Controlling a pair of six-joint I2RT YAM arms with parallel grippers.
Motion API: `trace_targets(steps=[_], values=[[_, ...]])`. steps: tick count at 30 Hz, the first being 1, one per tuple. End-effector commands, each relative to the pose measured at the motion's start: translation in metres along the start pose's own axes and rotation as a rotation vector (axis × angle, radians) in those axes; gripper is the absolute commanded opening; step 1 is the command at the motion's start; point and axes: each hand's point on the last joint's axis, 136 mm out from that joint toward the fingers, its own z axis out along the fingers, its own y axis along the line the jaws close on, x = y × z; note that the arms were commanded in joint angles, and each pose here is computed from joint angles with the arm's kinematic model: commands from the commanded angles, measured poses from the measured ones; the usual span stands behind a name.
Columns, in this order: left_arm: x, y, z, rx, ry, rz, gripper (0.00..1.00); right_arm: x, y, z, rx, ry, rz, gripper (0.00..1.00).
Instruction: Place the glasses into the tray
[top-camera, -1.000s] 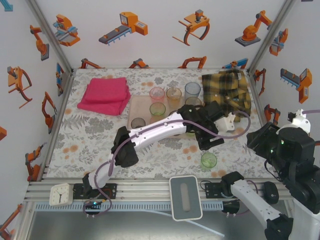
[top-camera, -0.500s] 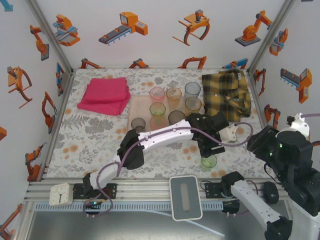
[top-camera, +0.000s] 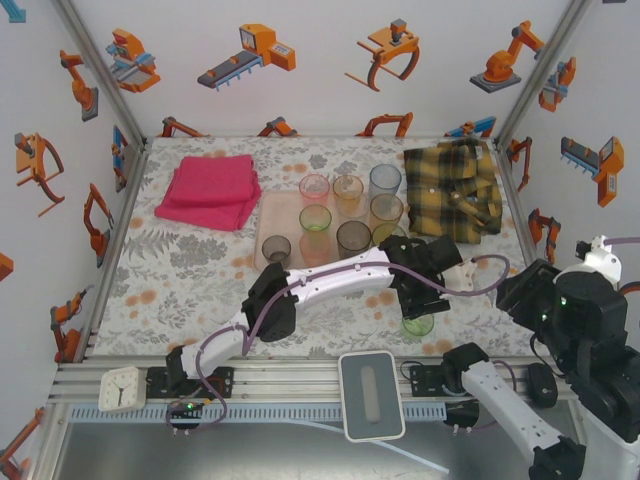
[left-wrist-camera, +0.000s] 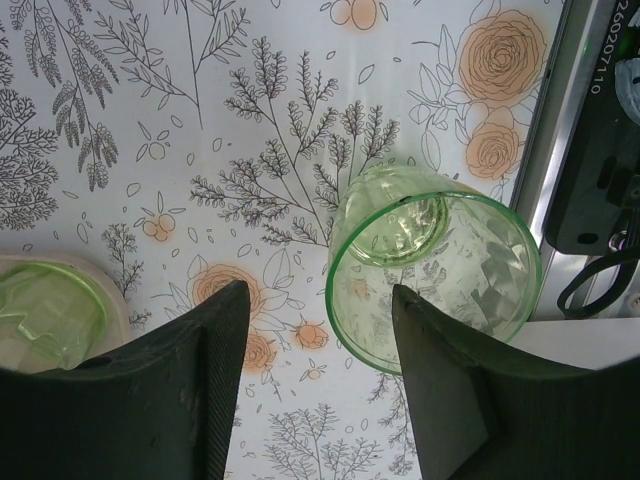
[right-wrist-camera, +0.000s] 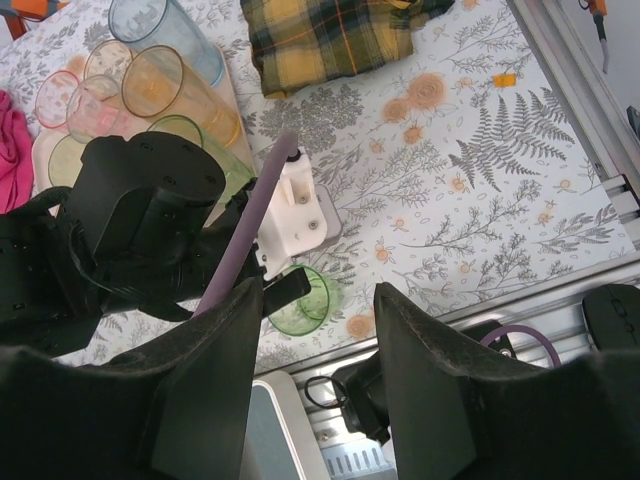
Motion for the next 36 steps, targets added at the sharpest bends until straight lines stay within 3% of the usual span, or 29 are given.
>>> trace_targets(steps=[1,17,36], values=[[0.010,-0.004,0.013,0.003,0.044,0.015,0.54,0.002,-0.001,0.001,0.006,0.001,0.021,0.48],[0.021,-0.004,0.028,-0.003,0.083,0.021,0.38,0.004,-0.003,0.002,0.012,0.002,0.018,0.48],[0.022,-0.007,0.014,-0.016,0.087,0.020,0.08,0.003,-0.002,0.003,0.006,-0.006,0.019,0.48]])
